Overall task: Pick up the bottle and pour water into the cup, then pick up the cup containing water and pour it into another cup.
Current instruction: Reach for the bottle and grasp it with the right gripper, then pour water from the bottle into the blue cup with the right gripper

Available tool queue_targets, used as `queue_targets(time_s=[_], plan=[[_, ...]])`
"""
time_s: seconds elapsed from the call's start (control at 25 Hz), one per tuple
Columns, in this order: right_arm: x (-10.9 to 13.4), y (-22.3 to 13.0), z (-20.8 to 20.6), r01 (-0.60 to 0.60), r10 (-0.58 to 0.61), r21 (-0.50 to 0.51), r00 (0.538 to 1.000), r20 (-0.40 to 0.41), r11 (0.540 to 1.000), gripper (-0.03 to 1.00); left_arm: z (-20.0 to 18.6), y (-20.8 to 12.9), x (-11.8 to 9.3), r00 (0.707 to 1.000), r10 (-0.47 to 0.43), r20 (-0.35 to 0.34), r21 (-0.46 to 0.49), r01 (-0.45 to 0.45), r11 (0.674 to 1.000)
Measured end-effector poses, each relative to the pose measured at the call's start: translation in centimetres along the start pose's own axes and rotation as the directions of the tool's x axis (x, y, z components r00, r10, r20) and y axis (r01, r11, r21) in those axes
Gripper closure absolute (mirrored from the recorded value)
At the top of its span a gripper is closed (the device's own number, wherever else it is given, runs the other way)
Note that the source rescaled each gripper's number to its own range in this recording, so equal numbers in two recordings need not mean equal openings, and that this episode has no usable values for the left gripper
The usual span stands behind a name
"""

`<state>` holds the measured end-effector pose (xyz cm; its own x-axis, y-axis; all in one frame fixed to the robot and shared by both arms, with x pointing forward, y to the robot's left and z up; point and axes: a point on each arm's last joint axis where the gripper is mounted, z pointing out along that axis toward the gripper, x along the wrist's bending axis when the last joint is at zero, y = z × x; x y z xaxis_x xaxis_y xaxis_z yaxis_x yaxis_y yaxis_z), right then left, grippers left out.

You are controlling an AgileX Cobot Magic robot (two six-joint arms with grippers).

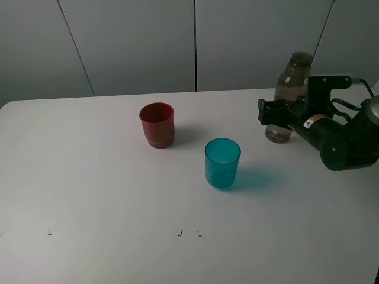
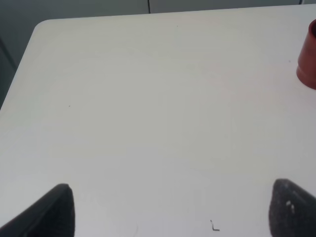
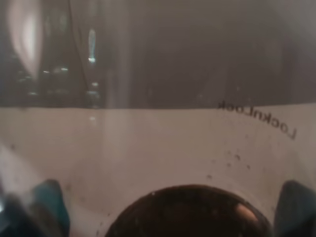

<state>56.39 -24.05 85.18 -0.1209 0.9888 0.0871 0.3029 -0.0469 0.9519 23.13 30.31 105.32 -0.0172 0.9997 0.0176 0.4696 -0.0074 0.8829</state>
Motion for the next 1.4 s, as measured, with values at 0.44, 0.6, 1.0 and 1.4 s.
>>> queue_targets(time_s=[0.44,0.6,1.0,1.4], plan=[[0.0,0.0,0.0,-0.002,0.002,-0.001,1.000,0.000,1.000,0.55,0.0,0.0,0.0,1.000,0.000,0.000,0.000,0.000,1.000],[0.0,0.0,0.0,-0.003,0.003,-0.002,1.000,0.003,1.000,0.95,0.0,0.0,0.0,1.000,0.000,0.000,0.000,0.000,1.000],[0.0,0.0,0.0,-0.001,0.001,-0.002,1.000,0.003,1.000,0.95,0.0,0.0,0.0,1.000,0.000,0.000,0.000,0.000,1.000],[0.7,1.5,-0.4,0.111,-0.111,-0.013,0.992,-0.063,0.994,0.96,0.0,0.0,0.0,1.000,0.000,0.000,0.000,0.000,1.000]])
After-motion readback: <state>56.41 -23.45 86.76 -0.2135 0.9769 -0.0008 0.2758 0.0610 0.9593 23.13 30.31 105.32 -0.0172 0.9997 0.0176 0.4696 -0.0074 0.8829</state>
